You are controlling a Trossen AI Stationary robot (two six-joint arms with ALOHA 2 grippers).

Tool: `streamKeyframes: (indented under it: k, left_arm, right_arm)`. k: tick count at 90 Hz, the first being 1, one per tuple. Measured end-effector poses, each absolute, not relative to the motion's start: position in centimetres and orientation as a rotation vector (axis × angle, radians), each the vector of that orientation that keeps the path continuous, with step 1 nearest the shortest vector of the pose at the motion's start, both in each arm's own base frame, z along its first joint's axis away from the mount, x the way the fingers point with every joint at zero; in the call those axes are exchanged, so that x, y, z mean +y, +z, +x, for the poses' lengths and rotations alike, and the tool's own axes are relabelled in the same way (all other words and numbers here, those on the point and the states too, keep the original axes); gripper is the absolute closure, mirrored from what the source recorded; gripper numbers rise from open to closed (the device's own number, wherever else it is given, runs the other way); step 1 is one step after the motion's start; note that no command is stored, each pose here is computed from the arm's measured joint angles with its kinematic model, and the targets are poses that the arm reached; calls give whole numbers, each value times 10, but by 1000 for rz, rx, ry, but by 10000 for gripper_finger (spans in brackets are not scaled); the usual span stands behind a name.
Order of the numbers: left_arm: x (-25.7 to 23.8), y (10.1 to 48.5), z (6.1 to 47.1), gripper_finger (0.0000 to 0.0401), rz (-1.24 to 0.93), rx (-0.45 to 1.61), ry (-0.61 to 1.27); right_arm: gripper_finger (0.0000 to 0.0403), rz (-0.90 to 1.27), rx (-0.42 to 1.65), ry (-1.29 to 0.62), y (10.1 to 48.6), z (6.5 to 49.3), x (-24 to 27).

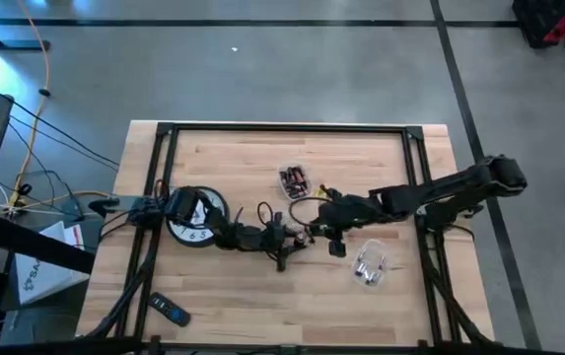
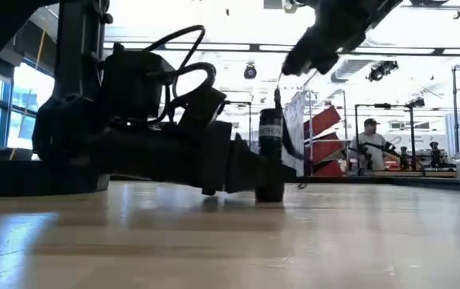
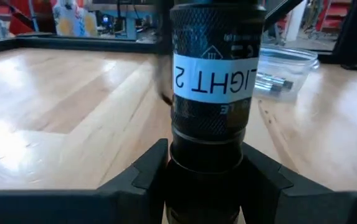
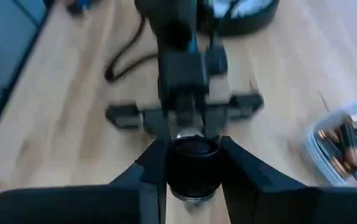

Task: Insert battery
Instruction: Close the lid of the black flashlight

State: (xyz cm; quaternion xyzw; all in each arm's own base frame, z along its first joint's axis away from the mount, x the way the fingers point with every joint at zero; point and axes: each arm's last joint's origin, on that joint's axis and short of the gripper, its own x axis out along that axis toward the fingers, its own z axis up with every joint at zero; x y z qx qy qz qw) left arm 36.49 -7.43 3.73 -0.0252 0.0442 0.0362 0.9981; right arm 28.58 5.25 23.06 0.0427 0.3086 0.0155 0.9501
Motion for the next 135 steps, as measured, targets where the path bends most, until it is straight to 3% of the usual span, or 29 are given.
streamKeyframes:
  k: [17, 32, 84, 105, 135]
  left_arm:
    - [-73, 36, 366, 281, -47, 100, 83]
    - [-73, 38, 371, 281, -19, 95, 78]
    - [-75, 40, 374, 281, -7, 93, 23]
    - [-80, 43, 377, 281, -19, 82, -116]
    - [-97, 52, 411, 281, -10, 164, -194]
  right_arm:
    - [328, 171, 355, 22, 222, 286, 46]
    - [328, 107, 378, -53, 207, 286, 47]
    - [328, 52, 258, 13, 170, 298, 87]
    - [328, 140, 116, 181, 154, 266, 71]
    - [328, 60, 104, 432, 157, 270, 64]
